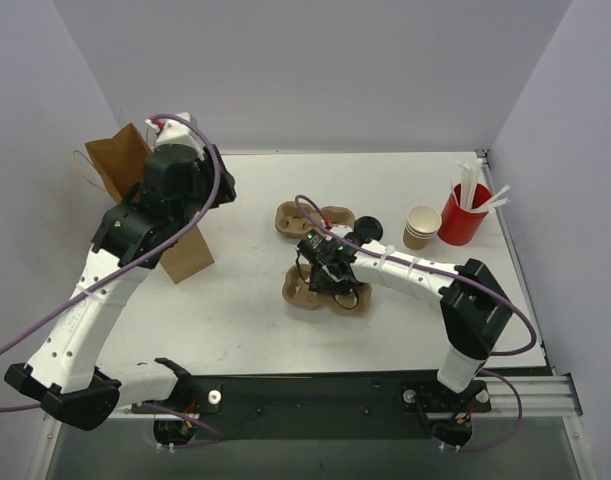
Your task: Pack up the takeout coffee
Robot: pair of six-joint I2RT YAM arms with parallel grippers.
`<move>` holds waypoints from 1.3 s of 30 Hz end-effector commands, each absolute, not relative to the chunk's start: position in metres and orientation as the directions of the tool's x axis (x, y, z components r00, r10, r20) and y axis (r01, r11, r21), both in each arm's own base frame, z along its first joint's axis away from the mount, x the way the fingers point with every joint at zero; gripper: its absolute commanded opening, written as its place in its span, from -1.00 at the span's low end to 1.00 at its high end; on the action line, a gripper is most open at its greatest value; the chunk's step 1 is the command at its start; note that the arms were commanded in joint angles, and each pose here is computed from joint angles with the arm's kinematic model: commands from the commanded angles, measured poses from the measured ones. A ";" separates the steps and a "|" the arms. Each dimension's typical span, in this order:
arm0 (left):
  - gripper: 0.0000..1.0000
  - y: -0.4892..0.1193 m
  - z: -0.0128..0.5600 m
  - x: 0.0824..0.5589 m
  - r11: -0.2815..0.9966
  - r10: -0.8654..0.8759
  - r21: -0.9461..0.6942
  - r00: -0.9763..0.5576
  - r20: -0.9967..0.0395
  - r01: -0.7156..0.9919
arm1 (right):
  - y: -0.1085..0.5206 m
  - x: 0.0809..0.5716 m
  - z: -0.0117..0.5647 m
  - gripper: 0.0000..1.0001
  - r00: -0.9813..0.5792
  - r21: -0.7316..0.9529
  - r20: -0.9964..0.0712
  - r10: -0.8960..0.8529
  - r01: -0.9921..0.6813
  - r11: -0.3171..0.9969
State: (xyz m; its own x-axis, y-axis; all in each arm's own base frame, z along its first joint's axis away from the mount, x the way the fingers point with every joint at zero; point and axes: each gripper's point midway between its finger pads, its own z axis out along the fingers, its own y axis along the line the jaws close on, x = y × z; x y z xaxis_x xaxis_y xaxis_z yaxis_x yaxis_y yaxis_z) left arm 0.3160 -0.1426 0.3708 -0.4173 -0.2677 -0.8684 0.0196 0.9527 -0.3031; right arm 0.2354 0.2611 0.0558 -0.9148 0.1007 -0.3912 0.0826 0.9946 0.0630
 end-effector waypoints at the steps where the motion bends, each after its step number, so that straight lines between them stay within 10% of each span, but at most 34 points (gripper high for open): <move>1: 0.25 -0.073 0.432 0.308 0.914 -0.389 -0.342 -0.225 -0.893 -0.219 | 0.244 0.238 0.081 -0.21 -0.890 0.032 -0.454 0.041 0.030 0.999; 11: 0.20 0.074 0.413 0.295 0.719 -0.432 -0.225 -0.169 -0.886 -0.658 | 0.246 0.244 0.098 -0.21 -0.869 0.071 -0.494 -0.012 -0.054 0.996; 39: 0.05 0.126 0.379 0.377 0.639 -0.280 0.090 -0.340 -0.898 -0.764 | 0.255 0.244 0.100 -0.20 -0.879 0.153 -0.476 -0.034 -0.121 0.981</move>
State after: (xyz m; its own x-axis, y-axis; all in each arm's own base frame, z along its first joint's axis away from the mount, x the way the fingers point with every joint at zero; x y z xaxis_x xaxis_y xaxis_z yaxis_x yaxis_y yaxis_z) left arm 0.3863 0.1108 0.3627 -0.3607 -0.3206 -0.8758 -0.7222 0.6903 0.0448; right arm 0.2425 0.2544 0.0917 -0.8839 -0.0335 -0.4664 -0.1063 0.9857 0.1306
